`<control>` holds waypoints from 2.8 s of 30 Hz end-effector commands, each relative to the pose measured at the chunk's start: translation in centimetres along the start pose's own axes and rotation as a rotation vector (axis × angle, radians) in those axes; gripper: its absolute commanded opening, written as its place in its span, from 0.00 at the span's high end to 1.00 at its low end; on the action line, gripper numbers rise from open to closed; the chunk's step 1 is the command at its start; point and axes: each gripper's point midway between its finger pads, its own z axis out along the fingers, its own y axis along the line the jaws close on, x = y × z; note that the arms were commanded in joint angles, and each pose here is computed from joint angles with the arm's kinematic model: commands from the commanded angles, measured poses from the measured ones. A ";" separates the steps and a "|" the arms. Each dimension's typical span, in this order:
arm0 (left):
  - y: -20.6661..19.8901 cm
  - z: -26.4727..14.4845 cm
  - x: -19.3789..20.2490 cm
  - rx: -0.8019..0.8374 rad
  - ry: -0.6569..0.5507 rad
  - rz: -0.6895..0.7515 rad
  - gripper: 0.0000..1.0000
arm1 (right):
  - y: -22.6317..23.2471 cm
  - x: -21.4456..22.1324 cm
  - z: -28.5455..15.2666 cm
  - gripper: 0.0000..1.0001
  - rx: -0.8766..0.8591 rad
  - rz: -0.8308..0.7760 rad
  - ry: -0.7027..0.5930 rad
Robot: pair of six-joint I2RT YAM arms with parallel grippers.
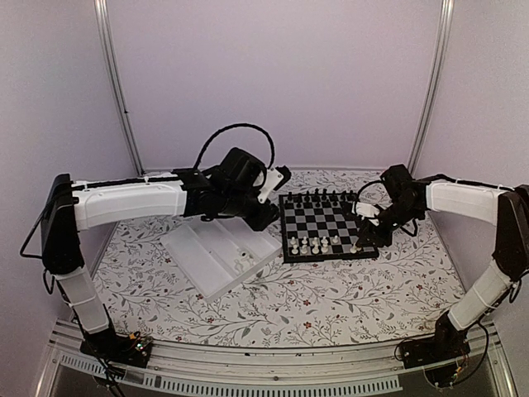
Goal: Set up the chess pieces on the board
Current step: Adjust the chess piece on the chessboard, then pick up the chess piece from the storage box.
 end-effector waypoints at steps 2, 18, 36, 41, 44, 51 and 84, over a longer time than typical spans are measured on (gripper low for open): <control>-0.4 -1.0 -1.2 0.004 -0.068 0.001 0.50 | -0.2 -0.1 1.2 0.67 0.001 -0.095 0.126; -2.7 -1.4 -1.4 0.046 -0.068 0.039 0.50 | -0.6 0.9 2.9 0.74 -0.019 -0.117 0.230; -3.1 -1.1 -1.1 0.053 -0.054 0.051 0.51 | -1.2 -0.3 4.2 0.87 -0.032 -0.101 0.196; -3.2 -0.9 -0.9 0.056 -0.047 0.054 0.50 | -1.3 -0.9 4.7 0.92 -0.038 -0.098 0.186; -3.3 -0.8 -0.8 0.055 -0.042 0.056 0.50 | -1.4 -1.0 5.0 0.92 -0.040 -0.093 0.186; -3.5 -0.6 -0.6 0.056 -0.035 0.062 0.51 | -1.6 -1.2 5.1 0.91 -0.039 -0.089 0.183; 0.4 1.9 17.9 -0.098 0.645 -0.691 0.67 | -4.5 -10.4 -4.7 0.62 0.035 0.174 -0.250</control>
